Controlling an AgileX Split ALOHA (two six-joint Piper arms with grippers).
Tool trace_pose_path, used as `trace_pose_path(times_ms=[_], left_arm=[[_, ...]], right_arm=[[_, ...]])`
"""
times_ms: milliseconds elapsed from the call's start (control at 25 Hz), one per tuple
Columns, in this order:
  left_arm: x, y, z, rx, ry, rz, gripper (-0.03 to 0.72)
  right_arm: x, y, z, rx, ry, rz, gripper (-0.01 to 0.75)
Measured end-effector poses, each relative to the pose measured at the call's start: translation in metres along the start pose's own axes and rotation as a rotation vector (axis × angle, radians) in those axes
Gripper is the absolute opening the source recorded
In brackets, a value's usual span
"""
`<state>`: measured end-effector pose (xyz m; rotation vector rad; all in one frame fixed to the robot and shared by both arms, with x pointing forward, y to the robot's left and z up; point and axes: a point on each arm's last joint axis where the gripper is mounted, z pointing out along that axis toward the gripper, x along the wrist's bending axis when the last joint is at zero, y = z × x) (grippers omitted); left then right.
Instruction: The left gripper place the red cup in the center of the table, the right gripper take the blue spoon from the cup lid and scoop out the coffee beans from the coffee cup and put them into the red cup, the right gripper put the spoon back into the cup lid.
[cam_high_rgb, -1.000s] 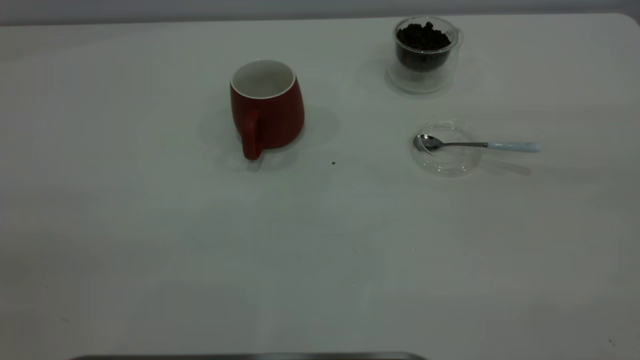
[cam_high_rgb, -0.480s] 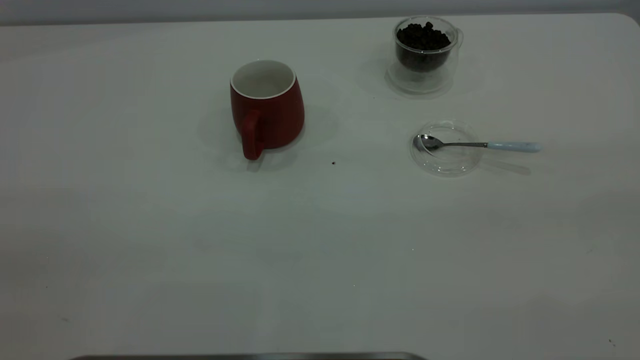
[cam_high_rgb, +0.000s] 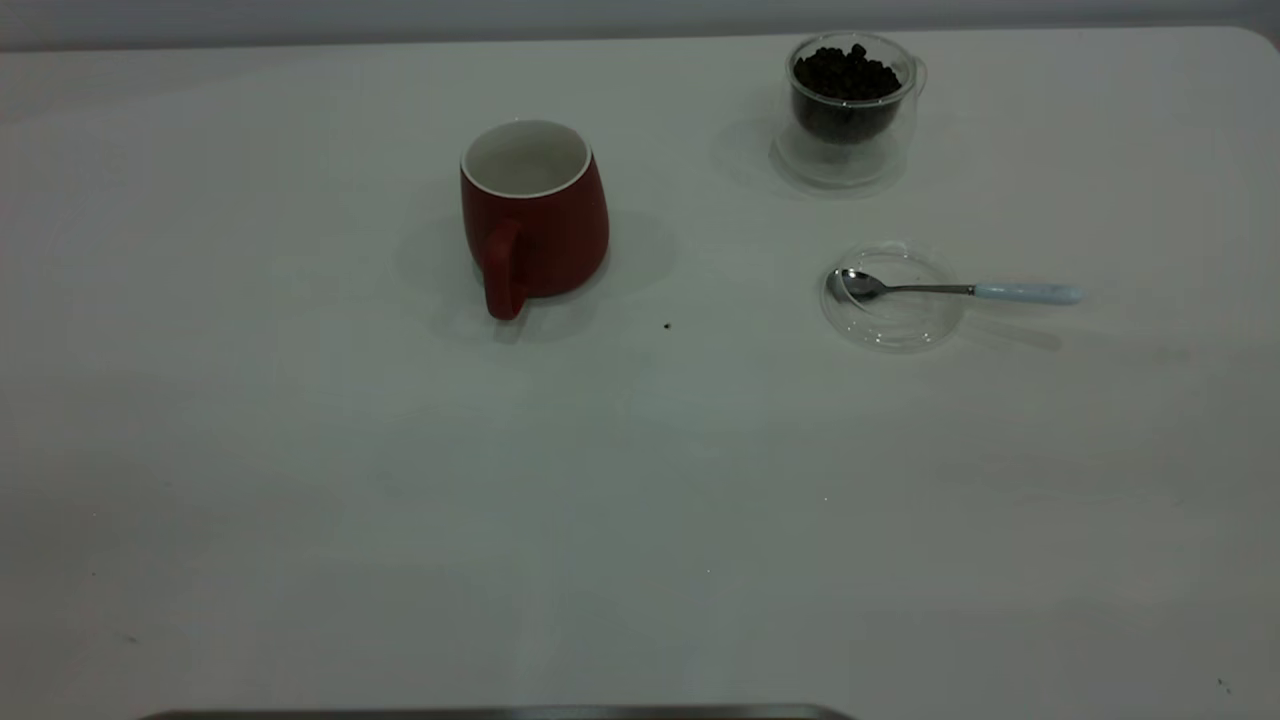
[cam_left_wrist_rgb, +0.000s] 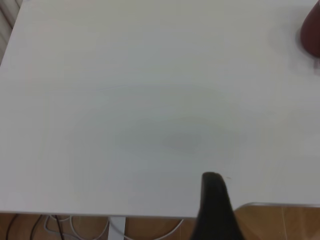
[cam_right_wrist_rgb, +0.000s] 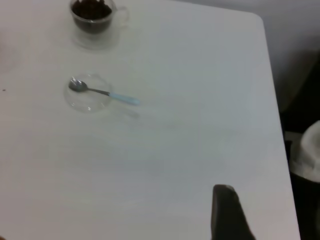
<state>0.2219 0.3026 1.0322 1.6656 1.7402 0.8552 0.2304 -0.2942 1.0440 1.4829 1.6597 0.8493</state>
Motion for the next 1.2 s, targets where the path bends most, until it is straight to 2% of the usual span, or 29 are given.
trace_pose_path(times_ms=[320,1200], left_arm=[[0.0,0.0,0.0,0.0,0.0,-0.001,0.586],[0.0,0.0,0.0,0.0,0.0,-0.006,0.586]], right_arm=[[-0.0046,-0.0035,0.0028,0.024,-0.052,0.056,0.449],[-0.0042,-0.0034,0.0028,0.023,-0.047,0.057,0.449]])
